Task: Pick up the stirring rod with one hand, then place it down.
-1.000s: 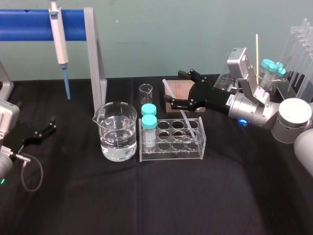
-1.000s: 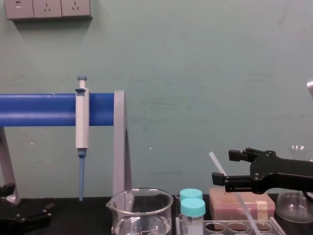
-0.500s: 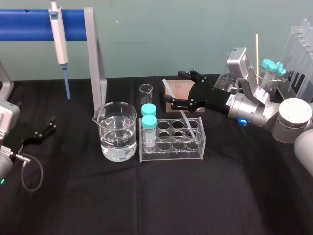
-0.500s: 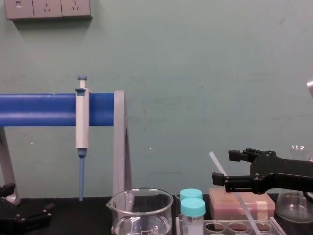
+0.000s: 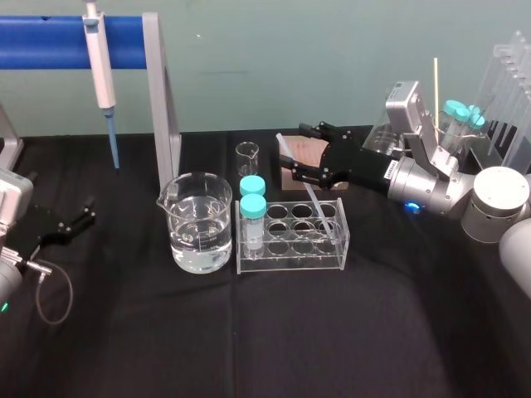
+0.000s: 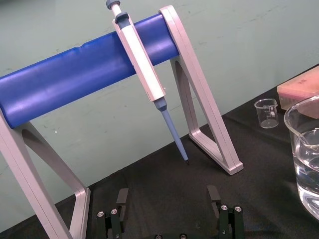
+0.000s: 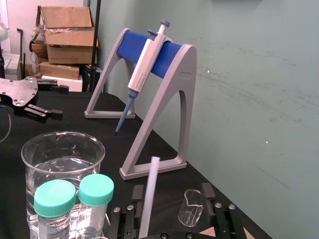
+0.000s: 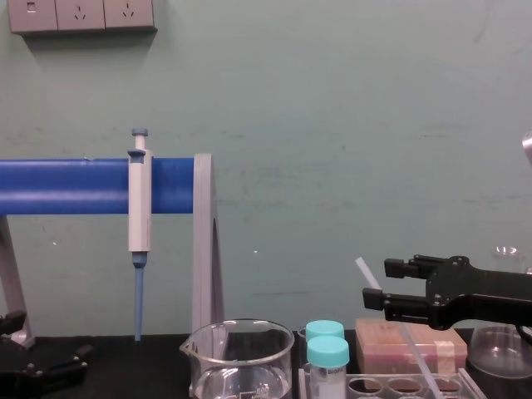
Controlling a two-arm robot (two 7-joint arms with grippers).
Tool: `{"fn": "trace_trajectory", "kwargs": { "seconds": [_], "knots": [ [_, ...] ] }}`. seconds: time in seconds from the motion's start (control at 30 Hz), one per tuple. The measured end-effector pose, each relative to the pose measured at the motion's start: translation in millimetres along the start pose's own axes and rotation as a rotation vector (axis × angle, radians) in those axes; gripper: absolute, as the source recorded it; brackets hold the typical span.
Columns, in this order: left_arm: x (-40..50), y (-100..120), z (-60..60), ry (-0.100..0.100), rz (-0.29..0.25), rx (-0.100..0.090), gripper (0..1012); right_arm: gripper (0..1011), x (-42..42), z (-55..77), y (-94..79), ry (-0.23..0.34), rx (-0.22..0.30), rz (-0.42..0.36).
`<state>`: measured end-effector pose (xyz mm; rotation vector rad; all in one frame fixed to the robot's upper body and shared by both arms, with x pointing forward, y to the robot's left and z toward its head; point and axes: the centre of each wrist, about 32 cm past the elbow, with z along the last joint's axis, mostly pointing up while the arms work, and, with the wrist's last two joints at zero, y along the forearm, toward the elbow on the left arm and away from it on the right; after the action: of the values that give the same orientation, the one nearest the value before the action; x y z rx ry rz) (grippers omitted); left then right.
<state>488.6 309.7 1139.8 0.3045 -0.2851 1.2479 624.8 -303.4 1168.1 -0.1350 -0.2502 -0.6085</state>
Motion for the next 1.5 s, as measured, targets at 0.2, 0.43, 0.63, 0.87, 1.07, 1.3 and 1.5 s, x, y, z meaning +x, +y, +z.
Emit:
{"fn": "trace_trajectory", "kwargs": {
  "seconds": [0.2,0.43,0.63,0.87,1.07,1.3,1.5],
  "knots": [
    [0.0,0.0,0.0,0.000,0.000,0.000,1000,548,-0.1,-0.1,-0.1,0.000,0.000,0.000],
    [0.0,0.0,0.0,0.000,0.000,0.000,1000,343,-0.1,-0.1,-0.1,0.000,0.000,-0.001],
    [0.0,0.0,0.0,0.000,0.000,0.000,1000,147,-0.1,-0.1,-0.1,0.000,0.000,-0.001],
    [0.0,0.0,0.0,0.000,0.000,0.000,1000,66,-0.2,-0.1,-0.1,0.000,0.000,-0.001],
    [0.0,0.0,0.0,0.000,0.000,0.000,1000,65,-0.1,-0.1,-0.1,0.000,0.000,-0.001],
    [0.0,0.0,0.0,0.000,0.000,0.000,1000,66,-0.2,-0.1,-0.1,0.000,0.000,-0.001],
    [0.0,0.0,0.0,0.000,0.000,0.000,1000,66,-0.2,-0.1,-0.1,0.000,0.000,-0.001]
  ]
}}
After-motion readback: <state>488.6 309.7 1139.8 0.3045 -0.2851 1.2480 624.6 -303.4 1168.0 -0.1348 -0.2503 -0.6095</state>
